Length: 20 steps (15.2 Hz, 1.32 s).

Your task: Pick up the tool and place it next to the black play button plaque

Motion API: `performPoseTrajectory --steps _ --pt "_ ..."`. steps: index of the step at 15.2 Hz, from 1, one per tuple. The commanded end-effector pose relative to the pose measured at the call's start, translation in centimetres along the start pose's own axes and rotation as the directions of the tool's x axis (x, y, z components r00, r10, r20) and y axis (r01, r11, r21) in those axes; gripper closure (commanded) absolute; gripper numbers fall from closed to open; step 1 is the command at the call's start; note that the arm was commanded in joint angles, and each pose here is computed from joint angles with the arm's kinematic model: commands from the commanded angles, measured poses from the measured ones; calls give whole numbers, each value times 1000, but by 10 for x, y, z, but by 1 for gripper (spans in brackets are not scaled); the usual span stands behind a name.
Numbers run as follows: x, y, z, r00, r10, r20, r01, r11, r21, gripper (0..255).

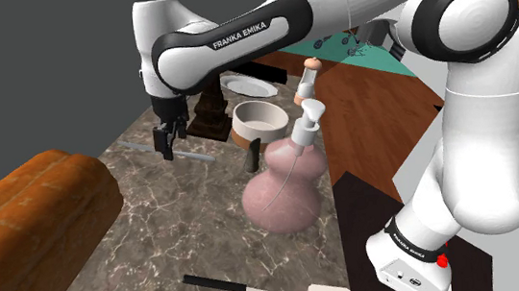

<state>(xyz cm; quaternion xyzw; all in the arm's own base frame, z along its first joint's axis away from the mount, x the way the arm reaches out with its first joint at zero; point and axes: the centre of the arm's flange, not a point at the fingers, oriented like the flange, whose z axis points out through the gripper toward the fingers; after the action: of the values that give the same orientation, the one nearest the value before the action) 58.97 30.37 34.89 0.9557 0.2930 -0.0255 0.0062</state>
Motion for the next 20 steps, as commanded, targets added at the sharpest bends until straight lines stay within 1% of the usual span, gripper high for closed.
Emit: performPoseTrajectory --steps 1,5,6,15,20 --pt "0 0 1 1000 0 0 0 1000 0 0" --pt "0 0 1 1000 0 0 0 1000 0 0" --pt "0 0 1 1000 0 0 0 1000 0 255" --pt "0 0 1 1000 0 0 0 1000 0 255" --pt "-1 0 -26 1000 0 0 0 1000 0 255"
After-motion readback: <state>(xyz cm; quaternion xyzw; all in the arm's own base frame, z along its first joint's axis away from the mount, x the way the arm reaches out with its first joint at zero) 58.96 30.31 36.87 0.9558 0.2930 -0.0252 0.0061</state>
